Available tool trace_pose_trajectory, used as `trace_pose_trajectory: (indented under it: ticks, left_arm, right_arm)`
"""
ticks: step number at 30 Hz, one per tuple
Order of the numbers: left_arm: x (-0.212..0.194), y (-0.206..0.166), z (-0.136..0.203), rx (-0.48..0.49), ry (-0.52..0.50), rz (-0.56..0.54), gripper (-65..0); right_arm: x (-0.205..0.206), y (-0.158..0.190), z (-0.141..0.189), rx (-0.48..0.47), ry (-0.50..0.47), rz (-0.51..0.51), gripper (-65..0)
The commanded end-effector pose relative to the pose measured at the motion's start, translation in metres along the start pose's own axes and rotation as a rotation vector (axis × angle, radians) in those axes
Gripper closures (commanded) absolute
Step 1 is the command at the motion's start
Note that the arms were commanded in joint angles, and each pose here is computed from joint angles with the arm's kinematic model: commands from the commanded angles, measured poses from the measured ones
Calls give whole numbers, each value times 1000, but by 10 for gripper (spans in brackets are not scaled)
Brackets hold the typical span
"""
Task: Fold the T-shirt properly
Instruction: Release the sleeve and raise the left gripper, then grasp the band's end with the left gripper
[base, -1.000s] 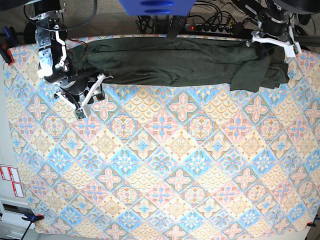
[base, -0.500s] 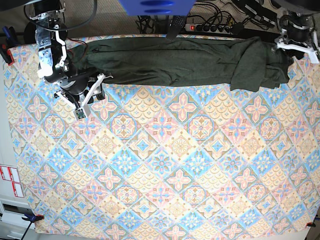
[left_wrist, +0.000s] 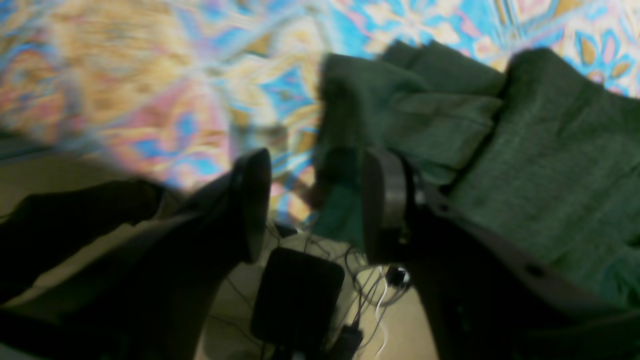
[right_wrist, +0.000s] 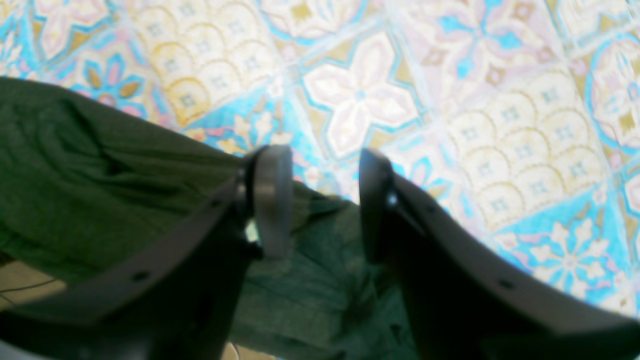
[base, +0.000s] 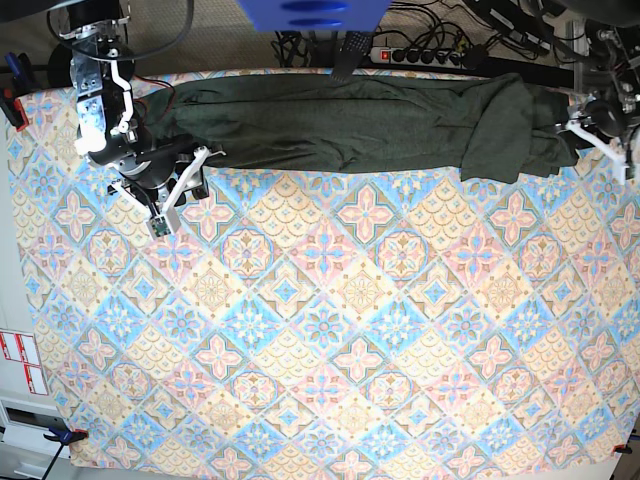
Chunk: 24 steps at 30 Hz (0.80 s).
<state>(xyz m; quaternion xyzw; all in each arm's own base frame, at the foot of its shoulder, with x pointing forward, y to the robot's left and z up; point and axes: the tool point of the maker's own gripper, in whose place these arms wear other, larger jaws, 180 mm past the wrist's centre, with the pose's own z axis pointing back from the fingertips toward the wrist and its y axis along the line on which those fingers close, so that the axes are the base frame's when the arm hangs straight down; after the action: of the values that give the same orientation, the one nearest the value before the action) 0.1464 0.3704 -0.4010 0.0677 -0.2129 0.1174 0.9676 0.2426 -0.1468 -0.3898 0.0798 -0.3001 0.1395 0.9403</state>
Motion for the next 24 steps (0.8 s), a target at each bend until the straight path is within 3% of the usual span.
trace_pose_trajectory:
  ticks: [1,6,14,19,24]
  left_arm:
    - [12,4,3,10,-31,-33,-299]
    - [4,-15,-19,-39,14,-65,-335]
    - [4,-21,-26,-58,36,-116,-614]
    - [8,-21,-27,-59,8,-114,-611]
    - [-1,-19,-42,-65,53,-76,-609]
  right_arm:
    - [11,-3,4,-6,-37,11,-224]
    - [10,-3,4,-6,-35,11,-224]
    - [10,-3,4,-6,-35,11,-224]
    - [11,-3,4,-6,-37,11,-224]
    - [11,-3,4,-6,-38,12,-224]
